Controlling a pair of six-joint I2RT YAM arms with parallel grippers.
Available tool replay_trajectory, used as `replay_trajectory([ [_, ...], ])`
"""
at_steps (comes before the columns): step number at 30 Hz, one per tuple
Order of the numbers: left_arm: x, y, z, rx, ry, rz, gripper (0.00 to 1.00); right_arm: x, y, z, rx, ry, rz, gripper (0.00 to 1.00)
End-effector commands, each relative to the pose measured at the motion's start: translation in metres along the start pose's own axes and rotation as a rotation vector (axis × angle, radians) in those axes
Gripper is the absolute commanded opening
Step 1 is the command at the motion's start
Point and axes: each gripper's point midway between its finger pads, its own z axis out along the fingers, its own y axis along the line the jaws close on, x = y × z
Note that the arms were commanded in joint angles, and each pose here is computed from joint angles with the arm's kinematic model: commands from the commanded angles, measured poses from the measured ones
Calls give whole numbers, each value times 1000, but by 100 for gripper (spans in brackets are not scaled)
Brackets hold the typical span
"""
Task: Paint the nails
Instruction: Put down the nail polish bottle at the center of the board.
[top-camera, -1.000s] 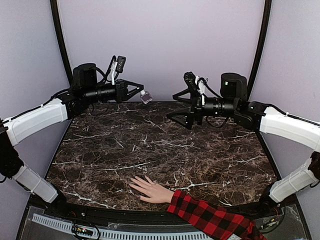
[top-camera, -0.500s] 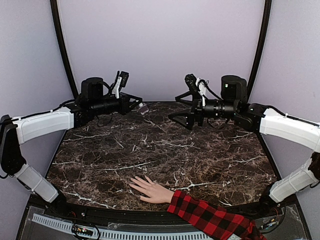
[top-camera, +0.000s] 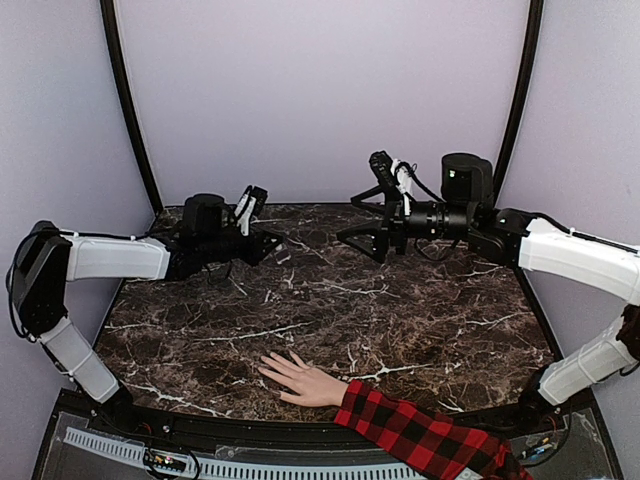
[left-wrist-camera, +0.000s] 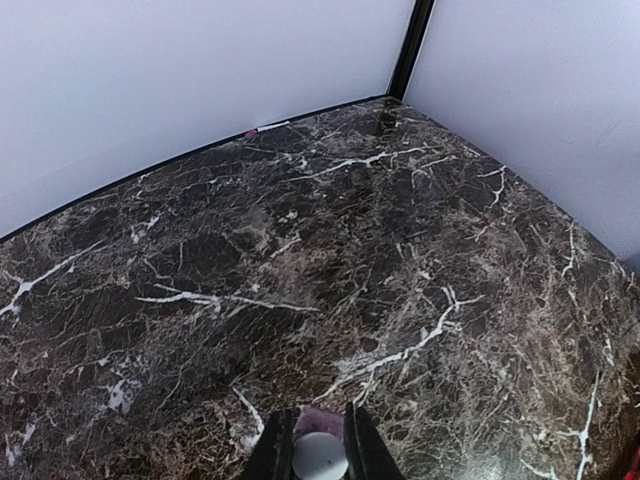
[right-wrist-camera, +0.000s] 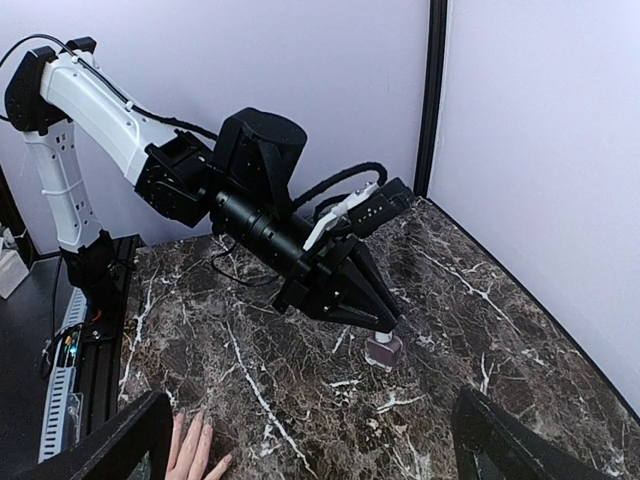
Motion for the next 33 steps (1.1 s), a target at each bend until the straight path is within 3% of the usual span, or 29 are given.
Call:
replay_trajectory([
  [1,-3,0,3,-42,-71,72,0,-10,-5,-4,20,-38,-8,99],
  [10,39,-6,26,-107,-11,125,0,-7,-3,-4,12,-33,-4,99],
  [33,90,3,55,-180,60,135,0,-3,-2,-3,2,-23,3,99],
])
